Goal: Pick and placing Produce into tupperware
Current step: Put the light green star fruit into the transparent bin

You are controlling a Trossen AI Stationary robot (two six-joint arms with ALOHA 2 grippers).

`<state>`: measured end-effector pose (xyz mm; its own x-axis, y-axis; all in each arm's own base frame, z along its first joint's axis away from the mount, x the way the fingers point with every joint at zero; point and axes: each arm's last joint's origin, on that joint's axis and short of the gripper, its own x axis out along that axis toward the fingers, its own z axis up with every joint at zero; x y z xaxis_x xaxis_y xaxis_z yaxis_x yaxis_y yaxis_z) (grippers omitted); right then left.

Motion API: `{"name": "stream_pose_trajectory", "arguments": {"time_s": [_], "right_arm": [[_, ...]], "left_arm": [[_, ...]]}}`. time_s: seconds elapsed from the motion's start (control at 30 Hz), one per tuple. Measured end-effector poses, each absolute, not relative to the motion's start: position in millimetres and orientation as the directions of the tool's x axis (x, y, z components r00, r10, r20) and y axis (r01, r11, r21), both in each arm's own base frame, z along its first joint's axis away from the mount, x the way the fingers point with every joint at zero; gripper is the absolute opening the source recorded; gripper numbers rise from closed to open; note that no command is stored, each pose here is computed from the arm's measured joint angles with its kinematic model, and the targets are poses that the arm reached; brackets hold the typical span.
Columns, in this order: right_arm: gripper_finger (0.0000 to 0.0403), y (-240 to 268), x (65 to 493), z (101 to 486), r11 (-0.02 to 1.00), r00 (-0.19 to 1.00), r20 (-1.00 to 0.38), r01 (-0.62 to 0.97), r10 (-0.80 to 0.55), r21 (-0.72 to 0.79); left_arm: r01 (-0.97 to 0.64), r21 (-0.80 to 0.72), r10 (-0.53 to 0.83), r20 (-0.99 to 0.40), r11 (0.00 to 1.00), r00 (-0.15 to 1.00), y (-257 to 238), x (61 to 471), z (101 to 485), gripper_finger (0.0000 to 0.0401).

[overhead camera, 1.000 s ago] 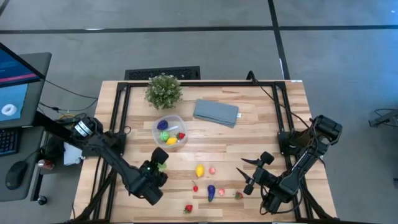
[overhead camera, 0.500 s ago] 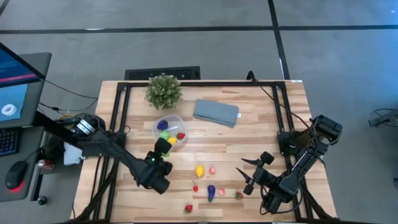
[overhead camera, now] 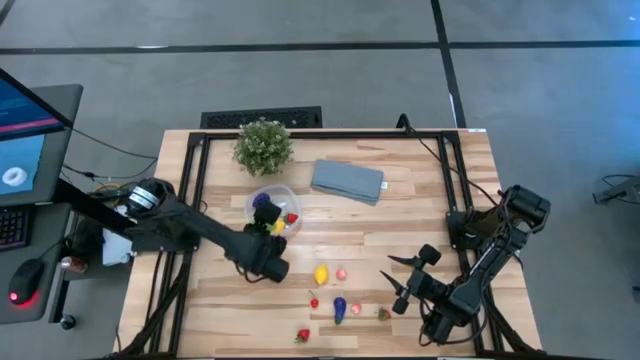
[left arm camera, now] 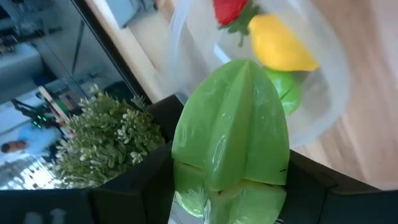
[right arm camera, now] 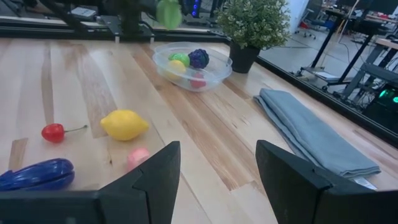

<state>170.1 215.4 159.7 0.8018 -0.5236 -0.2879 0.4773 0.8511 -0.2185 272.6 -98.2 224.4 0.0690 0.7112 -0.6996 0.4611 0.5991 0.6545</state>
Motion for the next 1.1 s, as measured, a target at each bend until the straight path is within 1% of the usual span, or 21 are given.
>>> {"name": "stream_pose_trajectory", "arguments": {"time_s": [0.23, 0.4, 0.47, 0.7, 0.9, 1.1], "right_arm": [[0.0234, 219, 166, 160, 0.860, 0.812, -0.288, 0.462, -0.508, -0.215], [0.0234, 219, 167, 160, 0.861, 0.812, -0.288, 0.463, -0.508, -0.210], [0.0234, 219, 167, 160, 0.861, 0.812, -0.288, 0.464, -0.507, -0.207], [0.0234, 219, 167, 160, 0.862, 0.813, -0.290, 0.464, -0.506, -0.204], [0.0234, 219, 167, 159, 0.865, 0.803, -0.323, 0.459, -0.501, -0.202], [0.0234, 219, 166, 158, 0.866, 0.801, -0.330, 0.457, -0.500, -0.202]], "left_arm": [[0.422, 0.640, 0.704, -0.710, 0.642, 0.006, -71, 282, 224, 0.0210], [0.379, 0.582, 0.637, -0.771, 0.719, -0.024, -52, 292, 221, 0.0210], [0.359, 0.560, 0.606, -0.795, 0.747, -0.022, -45, 297, 220, 0.0210], [0.319, 0.515, 0.553, -0.832, 0.796, -0.037, -20, 305, 218, 0.0210], [0.287, 0.476, 0.506, -0.862, 0.831, -0.035, -1, 310, 217, 0.0210], [0.258, 0.433, 0.449, -0.894, 0.864, -0.003, 14, 316, 215, 0.0210]]}}
